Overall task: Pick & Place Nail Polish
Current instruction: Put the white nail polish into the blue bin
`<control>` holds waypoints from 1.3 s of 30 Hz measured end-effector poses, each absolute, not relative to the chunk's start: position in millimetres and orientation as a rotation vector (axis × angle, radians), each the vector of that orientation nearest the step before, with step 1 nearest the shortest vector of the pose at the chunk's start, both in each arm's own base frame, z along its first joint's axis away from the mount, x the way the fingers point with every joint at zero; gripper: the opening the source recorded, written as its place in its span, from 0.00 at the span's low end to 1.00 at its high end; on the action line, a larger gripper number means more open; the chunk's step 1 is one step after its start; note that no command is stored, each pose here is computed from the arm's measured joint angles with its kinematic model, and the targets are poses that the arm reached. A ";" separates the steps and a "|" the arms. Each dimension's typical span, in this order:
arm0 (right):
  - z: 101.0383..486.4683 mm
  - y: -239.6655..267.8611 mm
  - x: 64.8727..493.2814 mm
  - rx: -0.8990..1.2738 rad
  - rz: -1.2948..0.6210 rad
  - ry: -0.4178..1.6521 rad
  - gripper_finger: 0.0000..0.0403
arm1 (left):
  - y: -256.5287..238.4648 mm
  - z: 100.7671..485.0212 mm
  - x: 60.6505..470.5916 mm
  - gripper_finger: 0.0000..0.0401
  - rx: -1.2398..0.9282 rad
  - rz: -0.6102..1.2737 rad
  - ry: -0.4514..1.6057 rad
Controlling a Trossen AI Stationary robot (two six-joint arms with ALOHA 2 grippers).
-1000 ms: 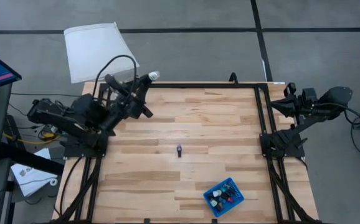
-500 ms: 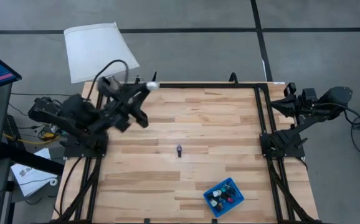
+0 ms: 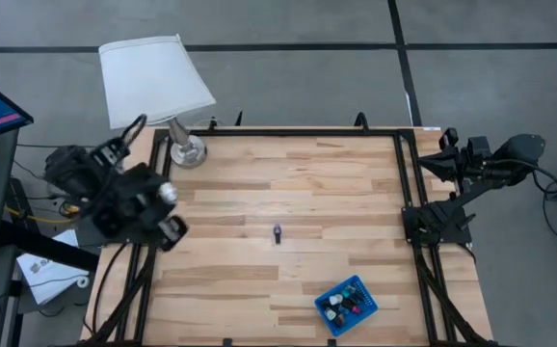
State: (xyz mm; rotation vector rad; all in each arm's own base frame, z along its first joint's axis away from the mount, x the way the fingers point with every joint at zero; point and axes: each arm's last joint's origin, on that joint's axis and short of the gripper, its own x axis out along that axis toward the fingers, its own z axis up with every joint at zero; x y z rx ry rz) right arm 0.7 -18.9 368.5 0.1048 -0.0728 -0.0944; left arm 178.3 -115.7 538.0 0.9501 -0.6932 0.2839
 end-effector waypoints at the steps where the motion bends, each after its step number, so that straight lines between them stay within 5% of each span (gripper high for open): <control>1: 368.5 -18.9 0.7 0.105 -0.094 -0.073 0.00 | -117.8 540.8 174.9 0.14 0.915 0.258 -0.717; 14: 367.2 -18.9 0.8 0.092 -0.095 -0.060 0.00 | -130.1 585.5 119.8 0.14 0.460 -0.393 -1.246; 21: 367.2 -18.9 0.8 0.089 -0.095 -0.060 0.00 | -142.6 581.6 121.4 0.14 0.525 -0.599 -1.364; 29: 367.2 -18.9 0.8 0.088 -0.095 -0.060 0.00 | -152.4 576.9 116.4 0.14 0.661 -0.676 -1.491; 39: 367.2 -18.9 0.8 0.088 -0.095 -0.060 0.00 | -156.8 571.7 124.2 0.14 0.617 -0.694 -1.302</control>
